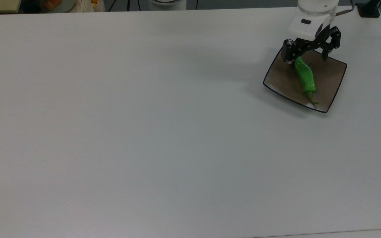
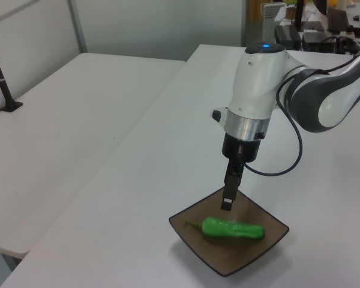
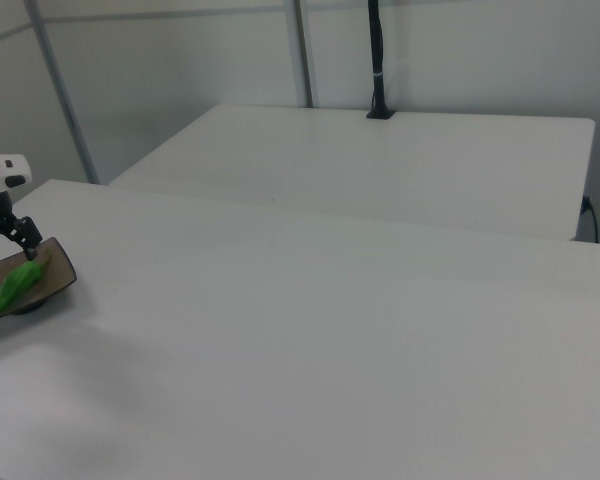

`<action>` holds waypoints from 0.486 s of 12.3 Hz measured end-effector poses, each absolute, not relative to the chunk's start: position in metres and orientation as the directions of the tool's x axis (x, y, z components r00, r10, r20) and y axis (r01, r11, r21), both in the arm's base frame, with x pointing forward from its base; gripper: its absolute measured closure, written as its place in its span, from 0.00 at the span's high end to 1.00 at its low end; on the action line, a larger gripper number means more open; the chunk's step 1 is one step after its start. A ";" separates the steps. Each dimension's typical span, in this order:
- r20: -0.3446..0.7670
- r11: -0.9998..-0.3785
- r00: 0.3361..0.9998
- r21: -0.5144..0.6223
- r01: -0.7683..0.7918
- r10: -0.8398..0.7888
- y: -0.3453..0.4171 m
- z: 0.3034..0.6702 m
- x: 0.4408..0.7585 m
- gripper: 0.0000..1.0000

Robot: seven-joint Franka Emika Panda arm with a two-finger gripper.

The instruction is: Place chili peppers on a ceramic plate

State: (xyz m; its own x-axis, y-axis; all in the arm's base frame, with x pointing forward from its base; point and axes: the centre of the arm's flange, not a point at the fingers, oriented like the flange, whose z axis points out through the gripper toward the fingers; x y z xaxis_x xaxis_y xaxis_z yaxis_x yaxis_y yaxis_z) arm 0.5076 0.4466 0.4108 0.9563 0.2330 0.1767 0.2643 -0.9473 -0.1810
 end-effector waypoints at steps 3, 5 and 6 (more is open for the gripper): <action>0.137 -0.949 0.945 -0.071 0.308 0.296 0.414 0.420 0.518 1.00; 0.111 -0.950 0.945 -0.021 0.311 0.307 0.386 0.429 0.531 1.00; 0.090 -0.956 0.951 0.016 0.294 0.294 0.358 0.437 0.542 1.00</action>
